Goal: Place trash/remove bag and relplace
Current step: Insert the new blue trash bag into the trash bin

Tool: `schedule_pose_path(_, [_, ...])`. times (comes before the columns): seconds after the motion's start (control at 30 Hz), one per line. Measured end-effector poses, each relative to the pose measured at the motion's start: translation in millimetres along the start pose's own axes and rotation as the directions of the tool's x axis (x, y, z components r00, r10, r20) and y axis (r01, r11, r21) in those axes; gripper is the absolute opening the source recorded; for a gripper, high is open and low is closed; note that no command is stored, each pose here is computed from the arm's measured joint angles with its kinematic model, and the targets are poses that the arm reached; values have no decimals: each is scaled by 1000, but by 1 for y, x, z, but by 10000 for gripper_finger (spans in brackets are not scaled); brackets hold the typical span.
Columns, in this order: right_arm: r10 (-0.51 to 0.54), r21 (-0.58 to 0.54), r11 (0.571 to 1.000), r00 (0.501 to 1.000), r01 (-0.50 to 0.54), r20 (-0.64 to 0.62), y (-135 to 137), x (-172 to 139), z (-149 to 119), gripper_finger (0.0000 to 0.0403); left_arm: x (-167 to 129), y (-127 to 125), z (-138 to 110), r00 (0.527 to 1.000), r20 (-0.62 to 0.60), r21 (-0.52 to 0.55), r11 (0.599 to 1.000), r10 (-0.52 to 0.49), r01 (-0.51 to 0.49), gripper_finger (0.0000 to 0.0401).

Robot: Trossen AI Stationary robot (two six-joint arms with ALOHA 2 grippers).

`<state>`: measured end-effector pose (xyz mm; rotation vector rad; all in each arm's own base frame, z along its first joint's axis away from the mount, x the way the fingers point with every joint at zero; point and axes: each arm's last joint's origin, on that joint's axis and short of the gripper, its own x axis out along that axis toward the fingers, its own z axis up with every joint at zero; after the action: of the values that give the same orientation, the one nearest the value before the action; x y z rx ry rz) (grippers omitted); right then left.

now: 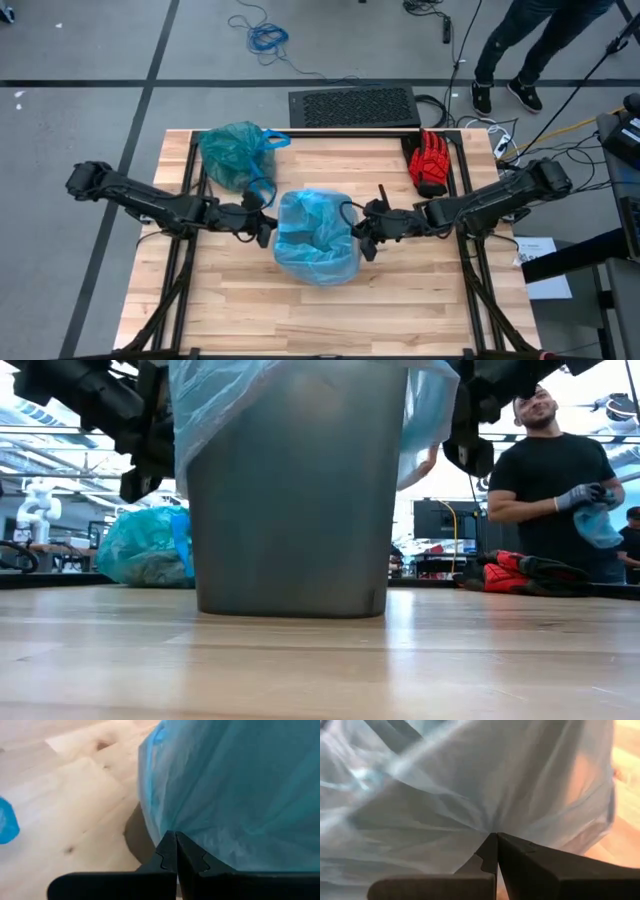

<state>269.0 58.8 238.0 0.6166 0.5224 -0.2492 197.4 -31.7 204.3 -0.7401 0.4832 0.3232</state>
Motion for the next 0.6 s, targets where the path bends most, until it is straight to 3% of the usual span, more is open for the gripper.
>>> schedule_pose_path(0.27, [-12, -9, 1000, 998, 11, -65, -7, 22, -6, 0, 17, 3, 3, 1000, 16, 27, 999, 17, -18, 0])
schedule_pose_path(0.6, [-71, -19, 997, 983, 69, -168, -7, 15, -21, 0, 23, 9, -1, 998, -24, 38, 997, 65, -64, 0])
